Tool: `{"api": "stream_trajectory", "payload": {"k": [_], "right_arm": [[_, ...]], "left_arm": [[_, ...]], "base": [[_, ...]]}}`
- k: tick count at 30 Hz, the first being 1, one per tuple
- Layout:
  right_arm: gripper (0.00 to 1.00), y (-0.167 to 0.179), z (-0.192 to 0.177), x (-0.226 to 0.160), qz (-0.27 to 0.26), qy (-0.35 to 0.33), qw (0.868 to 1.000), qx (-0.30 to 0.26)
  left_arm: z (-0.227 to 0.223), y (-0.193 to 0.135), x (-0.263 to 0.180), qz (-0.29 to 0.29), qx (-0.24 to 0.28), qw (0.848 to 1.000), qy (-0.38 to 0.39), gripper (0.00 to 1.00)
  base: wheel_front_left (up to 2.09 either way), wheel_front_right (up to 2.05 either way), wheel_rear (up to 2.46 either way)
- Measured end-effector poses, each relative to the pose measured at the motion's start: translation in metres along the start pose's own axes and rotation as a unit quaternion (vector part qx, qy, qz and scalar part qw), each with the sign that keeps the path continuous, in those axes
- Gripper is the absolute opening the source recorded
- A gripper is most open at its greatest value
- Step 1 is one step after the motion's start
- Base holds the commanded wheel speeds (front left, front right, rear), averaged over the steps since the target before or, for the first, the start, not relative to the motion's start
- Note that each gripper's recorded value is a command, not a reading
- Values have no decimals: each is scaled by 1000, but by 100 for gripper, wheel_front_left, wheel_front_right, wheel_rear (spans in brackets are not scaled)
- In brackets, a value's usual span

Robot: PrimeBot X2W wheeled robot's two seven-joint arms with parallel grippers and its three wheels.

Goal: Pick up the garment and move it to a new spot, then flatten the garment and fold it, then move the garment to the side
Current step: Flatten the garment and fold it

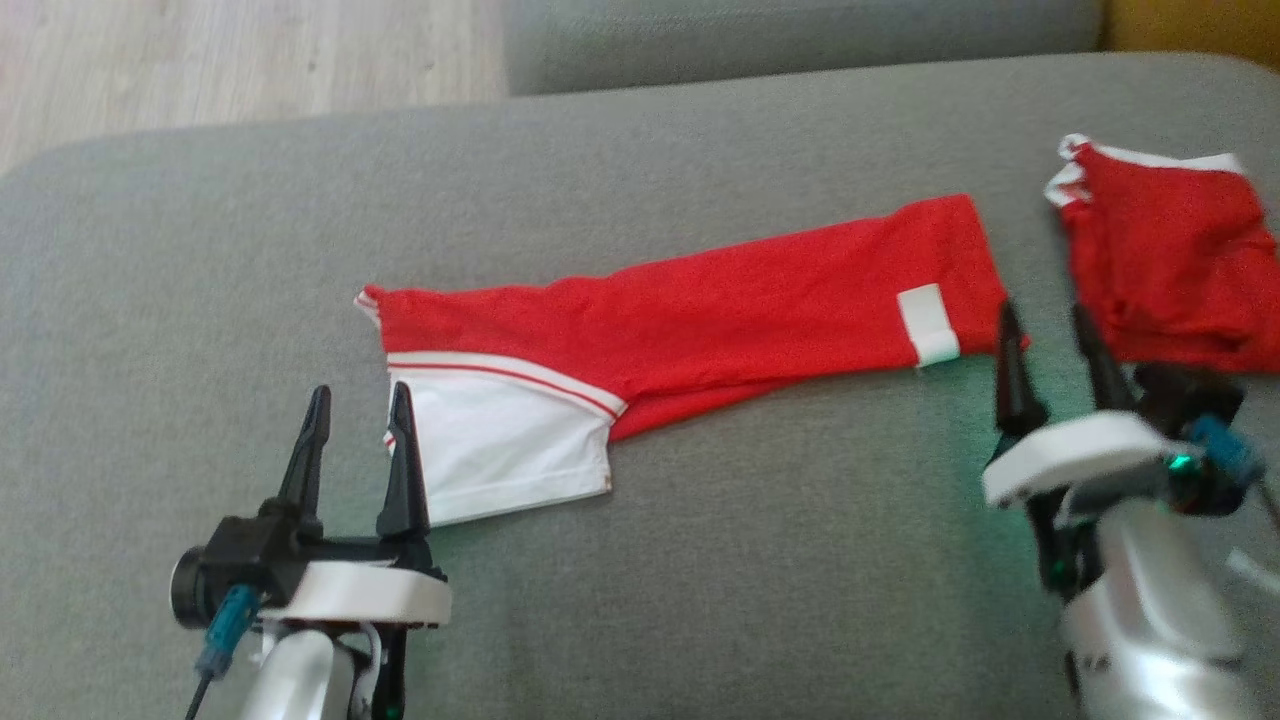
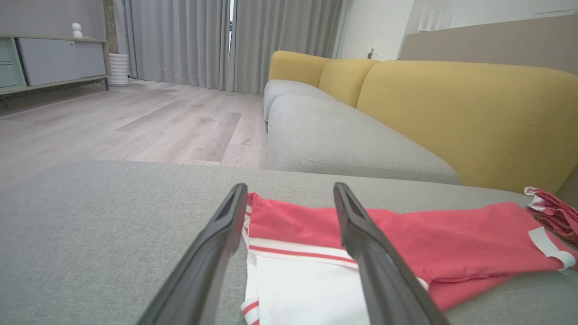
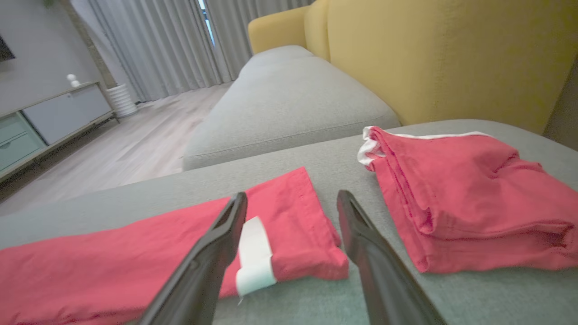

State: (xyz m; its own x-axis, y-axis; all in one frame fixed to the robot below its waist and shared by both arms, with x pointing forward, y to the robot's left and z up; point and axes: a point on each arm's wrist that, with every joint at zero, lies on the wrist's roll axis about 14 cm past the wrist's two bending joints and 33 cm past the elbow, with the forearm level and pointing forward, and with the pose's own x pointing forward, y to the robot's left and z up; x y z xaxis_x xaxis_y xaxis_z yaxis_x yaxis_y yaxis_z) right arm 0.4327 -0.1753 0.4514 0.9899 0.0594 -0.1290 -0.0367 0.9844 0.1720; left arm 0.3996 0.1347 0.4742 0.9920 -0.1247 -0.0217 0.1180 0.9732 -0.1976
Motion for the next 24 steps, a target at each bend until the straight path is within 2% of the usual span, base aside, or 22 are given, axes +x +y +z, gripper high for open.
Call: {"api": "stream_trajectory", "payload": {"k": [6,12,16,24], "right_arm": [[100,-21,-23,37,-46,64,997,28],[100,-30,-59,47,-71,131,989,25],[100,-24,-76,51,-68,162,984,30],[100,-14,-78,67,-55,165,984,30]], "left_arm": [[-15,14,1,15,0,1000,22,100],[-20,24,3,26,3,999,30,100],[-24,29,2,32,3,999,36,100],[-28,27,13,24,6,999,39,100]], "base": [[0,0,0],[0,0,0],[0,0,0],[0,0,0]]}}
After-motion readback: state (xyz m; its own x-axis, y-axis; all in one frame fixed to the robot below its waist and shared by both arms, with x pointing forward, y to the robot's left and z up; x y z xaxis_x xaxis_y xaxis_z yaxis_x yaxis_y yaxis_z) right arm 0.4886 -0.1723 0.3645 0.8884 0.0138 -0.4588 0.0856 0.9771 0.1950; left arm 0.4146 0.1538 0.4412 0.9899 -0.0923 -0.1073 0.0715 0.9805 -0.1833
